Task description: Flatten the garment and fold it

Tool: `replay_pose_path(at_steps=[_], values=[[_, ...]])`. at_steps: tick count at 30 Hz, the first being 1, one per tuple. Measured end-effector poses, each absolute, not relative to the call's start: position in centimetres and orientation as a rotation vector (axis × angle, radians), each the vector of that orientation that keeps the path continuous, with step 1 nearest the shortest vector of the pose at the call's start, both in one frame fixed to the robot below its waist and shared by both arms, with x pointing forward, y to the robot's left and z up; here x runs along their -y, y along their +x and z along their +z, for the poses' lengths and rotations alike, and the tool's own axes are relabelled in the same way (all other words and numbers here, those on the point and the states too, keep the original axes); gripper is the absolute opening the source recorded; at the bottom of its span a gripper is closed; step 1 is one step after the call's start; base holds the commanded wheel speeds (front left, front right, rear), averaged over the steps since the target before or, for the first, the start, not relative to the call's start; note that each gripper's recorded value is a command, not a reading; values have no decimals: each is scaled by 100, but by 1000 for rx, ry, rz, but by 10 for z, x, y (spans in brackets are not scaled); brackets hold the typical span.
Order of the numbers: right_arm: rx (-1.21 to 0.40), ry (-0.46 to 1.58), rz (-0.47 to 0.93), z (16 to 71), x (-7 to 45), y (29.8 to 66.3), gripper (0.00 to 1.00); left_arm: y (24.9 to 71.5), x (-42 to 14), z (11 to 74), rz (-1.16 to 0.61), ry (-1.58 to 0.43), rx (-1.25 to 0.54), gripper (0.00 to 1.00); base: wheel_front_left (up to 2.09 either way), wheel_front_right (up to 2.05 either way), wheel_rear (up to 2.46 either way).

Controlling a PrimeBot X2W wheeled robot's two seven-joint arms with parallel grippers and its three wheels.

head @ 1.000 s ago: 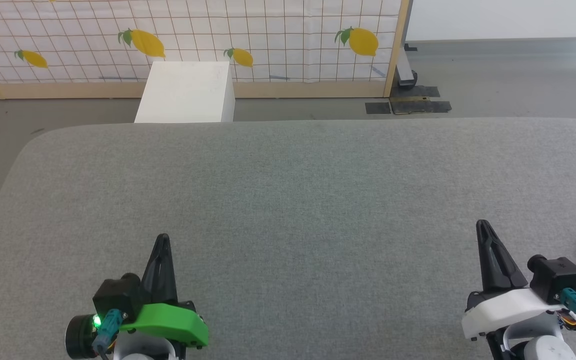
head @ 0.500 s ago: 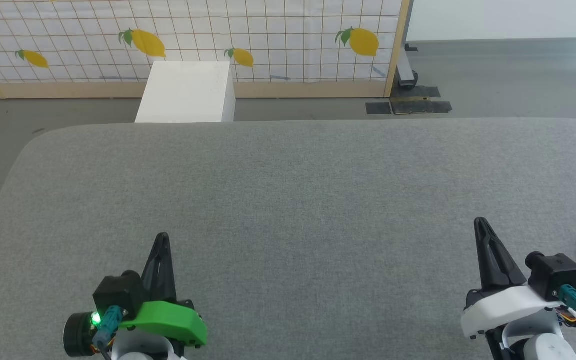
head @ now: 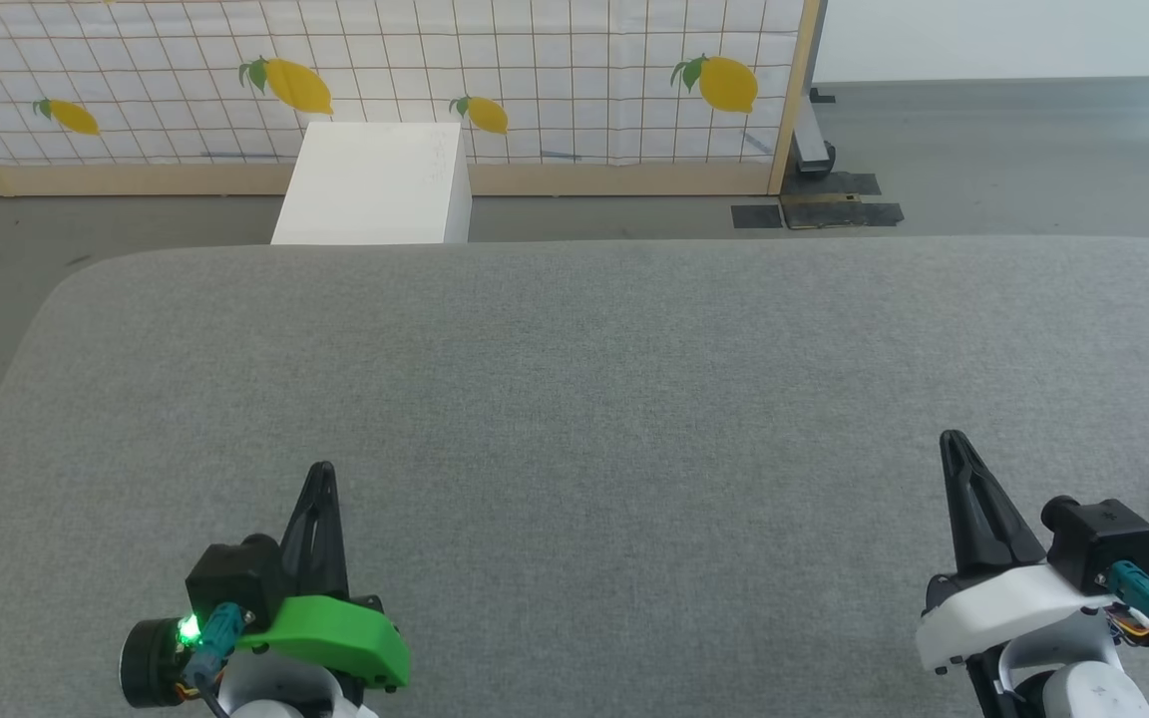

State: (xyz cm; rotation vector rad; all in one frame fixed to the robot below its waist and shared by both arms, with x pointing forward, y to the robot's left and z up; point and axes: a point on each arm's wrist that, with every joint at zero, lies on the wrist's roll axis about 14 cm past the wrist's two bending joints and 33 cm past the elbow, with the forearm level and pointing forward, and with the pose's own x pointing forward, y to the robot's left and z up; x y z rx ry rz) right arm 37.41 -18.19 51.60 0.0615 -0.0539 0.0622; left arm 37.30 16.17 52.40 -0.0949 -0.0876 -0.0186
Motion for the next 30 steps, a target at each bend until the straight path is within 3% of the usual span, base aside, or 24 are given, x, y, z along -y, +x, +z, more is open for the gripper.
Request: replay_pose_path(at_steps=[30], values=[[44,27,87,522,175,376,0,374,-166,526,-16,-60,63,0,0,0,0]])
